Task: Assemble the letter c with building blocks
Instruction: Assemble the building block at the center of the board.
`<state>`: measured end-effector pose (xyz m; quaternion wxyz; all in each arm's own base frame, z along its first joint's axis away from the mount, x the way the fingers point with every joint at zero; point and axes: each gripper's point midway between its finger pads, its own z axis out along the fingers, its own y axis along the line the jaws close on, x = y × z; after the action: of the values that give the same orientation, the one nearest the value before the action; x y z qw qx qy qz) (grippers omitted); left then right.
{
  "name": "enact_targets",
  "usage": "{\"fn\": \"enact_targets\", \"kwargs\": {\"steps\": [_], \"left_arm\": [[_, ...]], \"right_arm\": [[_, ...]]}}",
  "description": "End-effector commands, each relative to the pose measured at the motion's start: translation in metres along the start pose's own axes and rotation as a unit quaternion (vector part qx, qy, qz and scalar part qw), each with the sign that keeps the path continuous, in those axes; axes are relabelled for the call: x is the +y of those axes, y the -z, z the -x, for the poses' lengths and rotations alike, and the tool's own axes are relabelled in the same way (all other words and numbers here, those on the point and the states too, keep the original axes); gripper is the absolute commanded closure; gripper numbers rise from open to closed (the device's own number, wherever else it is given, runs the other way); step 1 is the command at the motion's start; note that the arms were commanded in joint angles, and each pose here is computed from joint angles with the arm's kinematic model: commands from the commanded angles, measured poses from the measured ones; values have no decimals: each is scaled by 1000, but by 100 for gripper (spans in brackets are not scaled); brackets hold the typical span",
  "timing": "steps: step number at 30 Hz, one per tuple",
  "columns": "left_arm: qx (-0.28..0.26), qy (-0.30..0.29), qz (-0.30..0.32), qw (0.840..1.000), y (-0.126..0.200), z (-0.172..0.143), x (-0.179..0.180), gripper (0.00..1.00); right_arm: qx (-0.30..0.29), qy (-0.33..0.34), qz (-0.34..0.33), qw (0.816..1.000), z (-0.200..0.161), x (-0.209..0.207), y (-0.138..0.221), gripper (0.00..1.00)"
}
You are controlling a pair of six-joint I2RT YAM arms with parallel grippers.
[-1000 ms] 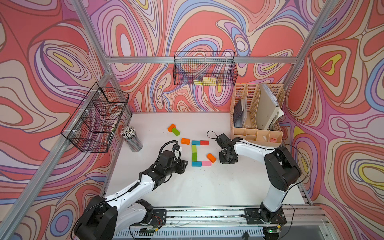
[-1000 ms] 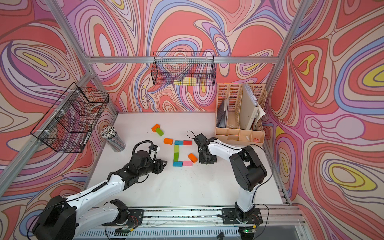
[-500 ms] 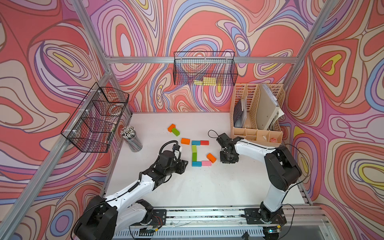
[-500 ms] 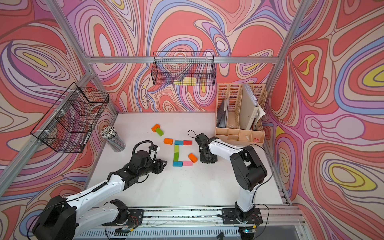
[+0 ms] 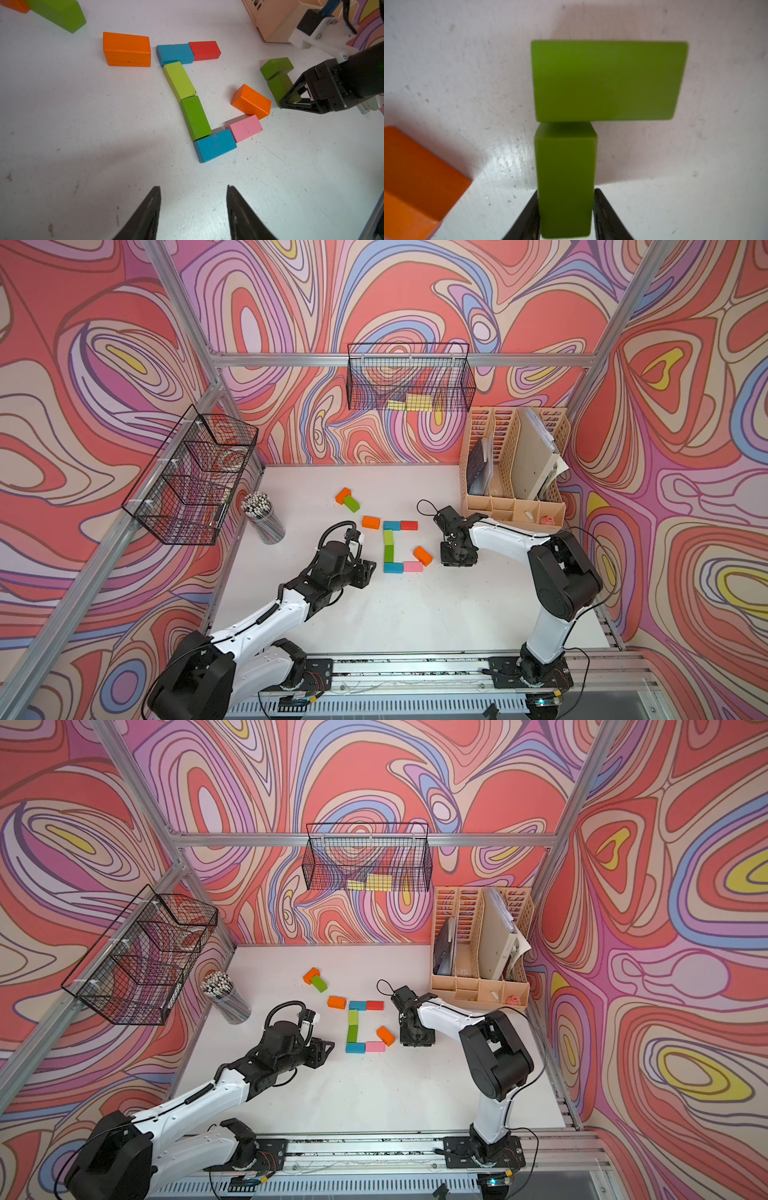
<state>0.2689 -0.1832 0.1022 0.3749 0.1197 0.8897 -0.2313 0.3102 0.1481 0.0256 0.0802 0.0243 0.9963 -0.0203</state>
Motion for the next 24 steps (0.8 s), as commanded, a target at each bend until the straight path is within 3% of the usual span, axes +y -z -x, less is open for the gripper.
{"fn": "enact_targets", "kwargs": {"steps": [1, 11, 24], "left_arm": [[-11, 1, -3, 1000, 2, 3, 1, 46], [-10, 1, -3, 1000, 1, 2, 1, 46], [-10, 0, -2, 1000, 0, 1, 2, 46]], "right_arm": [[-3, -8, -5, 1000, 3, -2, -1, 55], [-7, -6, -9, 1000, 4, -3, 0, 63], [-9, -4, -14, 1000, 10, -3, -1, 63]]}}
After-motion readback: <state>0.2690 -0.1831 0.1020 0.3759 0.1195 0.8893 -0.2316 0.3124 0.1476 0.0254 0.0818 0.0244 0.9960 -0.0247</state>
